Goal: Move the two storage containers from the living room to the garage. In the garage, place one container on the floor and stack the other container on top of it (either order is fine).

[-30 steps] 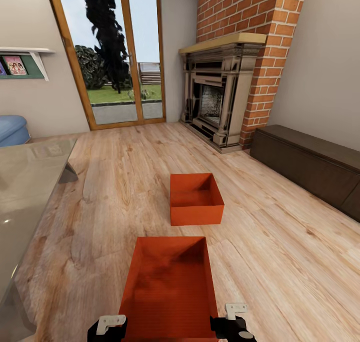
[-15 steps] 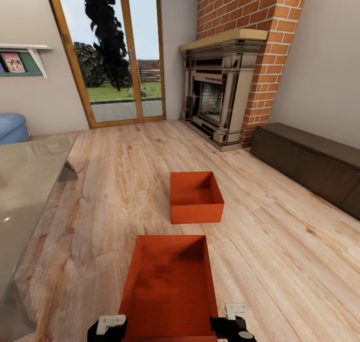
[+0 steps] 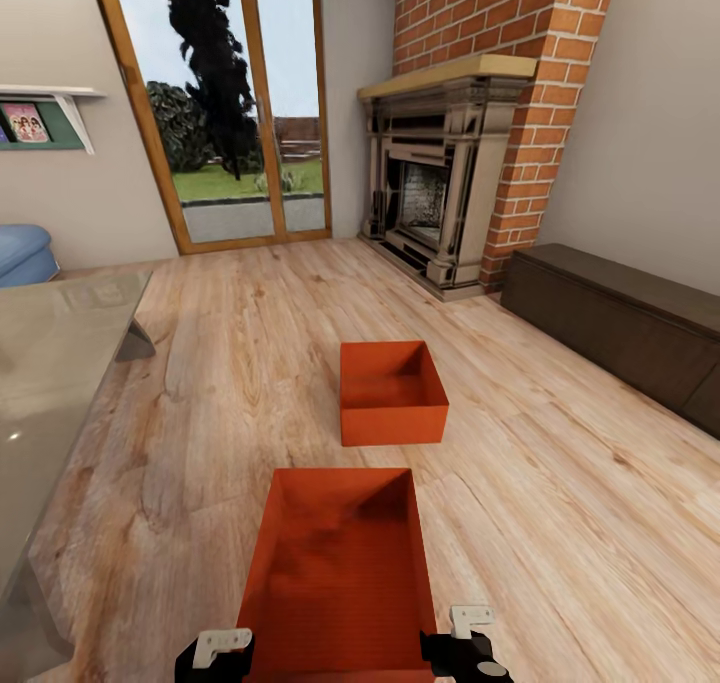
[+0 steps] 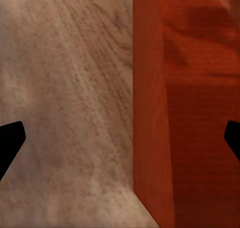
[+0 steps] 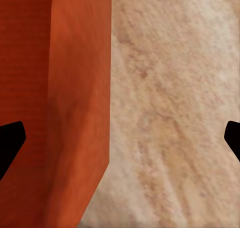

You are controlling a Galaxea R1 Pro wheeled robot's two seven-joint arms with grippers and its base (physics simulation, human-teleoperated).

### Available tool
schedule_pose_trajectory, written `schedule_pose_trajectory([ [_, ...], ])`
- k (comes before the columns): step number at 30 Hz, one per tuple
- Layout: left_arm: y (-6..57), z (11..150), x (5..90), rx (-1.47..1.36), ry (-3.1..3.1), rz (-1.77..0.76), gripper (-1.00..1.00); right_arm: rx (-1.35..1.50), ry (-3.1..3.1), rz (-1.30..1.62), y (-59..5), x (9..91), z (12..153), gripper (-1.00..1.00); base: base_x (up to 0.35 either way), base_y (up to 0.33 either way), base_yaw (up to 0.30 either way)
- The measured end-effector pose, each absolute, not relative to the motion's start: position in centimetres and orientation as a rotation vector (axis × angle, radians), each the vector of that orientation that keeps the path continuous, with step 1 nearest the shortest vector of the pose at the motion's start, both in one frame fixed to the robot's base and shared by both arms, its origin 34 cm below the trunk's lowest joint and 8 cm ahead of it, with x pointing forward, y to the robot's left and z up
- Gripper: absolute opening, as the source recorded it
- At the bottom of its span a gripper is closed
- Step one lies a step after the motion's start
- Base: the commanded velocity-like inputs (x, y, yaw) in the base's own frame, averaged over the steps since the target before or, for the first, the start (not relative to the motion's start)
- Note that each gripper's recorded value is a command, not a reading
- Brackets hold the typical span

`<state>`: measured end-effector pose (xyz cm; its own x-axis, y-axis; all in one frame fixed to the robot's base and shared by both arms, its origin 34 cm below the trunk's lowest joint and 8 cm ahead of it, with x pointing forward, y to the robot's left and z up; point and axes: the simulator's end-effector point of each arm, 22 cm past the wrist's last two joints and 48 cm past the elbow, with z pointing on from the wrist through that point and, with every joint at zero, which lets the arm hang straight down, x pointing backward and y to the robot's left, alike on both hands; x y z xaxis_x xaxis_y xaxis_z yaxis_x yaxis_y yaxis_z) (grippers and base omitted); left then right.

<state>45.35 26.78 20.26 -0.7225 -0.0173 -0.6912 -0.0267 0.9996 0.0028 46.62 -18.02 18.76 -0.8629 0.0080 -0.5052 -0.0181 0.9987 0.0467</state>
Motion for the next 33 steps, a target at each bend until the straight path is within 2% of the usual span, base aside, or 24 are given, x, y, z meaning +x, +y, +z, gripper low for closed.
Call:
schedule_pose_trajectory([
  [33,26.82,19.86,45.01,-0.03,2.389,0.017,1.0,-0.007,2.622,0.067,-18.02,46.25,18.34,1.0,0.0,0.0,0.0],
])
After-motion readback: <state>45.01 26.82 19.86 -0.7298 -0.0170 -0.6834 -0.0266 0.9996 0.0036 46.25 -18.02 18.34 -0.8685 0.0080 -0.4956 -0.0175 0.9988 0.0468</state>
